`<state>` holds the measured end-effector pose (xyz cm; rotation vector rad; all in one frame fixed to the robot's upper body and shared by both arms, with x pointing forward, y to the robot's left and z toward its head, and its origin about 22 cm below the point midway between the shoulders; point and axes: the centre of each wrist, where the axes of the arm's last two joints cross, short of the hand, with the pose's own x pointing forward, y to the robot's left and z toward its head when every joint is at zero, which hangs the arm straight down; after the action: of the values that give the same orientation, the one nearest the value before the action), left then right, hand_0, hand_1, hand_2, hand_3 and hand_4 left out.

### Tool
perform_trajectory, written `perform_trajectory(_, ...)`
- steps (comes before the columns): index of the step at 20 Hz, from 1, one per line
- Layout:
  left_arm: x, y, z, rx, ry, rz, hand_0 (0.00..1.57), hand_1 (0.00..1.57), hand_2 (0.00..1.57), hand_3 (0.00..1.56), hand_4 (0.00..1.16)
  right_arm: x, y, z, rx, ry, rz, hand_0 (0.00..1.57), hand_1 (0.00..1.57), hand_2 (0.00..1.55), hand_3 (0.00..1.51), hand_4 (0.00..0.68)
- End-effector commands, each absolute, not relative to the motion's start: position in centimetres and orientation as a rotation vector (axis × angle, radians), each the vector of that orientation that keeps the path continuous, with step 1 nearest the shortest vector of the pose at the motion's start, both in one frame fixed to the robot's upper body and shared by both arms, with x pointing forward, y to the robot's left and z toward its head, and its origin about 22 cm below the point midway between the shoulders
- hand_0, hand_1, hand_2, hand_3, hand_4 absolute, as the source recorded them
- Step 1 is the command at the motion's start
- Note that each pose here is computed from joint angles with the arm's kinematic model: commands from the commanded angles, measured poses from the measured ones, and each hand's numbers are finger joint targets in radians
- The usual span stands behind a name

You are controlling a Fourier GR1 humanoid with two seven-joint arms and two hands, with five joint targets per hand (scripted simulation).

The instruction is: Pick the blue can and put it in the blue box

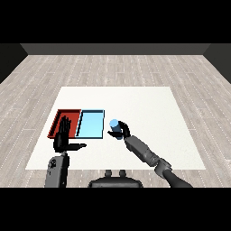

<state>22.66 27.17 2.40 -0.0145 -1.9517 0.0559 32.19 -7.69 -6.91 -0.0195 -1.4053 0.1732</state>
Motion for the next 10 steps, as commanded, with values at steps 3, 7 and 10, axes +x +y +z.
perform_trajectory(3,22.6,24.3,1.6,-0.033,-1.945,0.060,0.00,0.00,0.00,0.00,0.00,32.0,-7.4,-7.4,-0.166,-1.363,0.264,1.47,1.47,1.53,1.50,0.529)
perform_trajectory(7,22.3,26.9,2.1,-0.030,-1.942,0.060,0.00,0.00,0.00,0.00,0.00,31.7,-7.8,-7.9,-0.116,-1.410,0.240,1.52,1.52,1.51,1.45,0.550)
perform_trajectory(10,22.0,26.8,2.6,-0.053,-1.919,0.035,0.00,0.00,0.00,0.00,0.00,35.3,-7.1,-3.4,-0.090,-1.492,0.246,1.51,1.51,1.49,1.42,0.559)
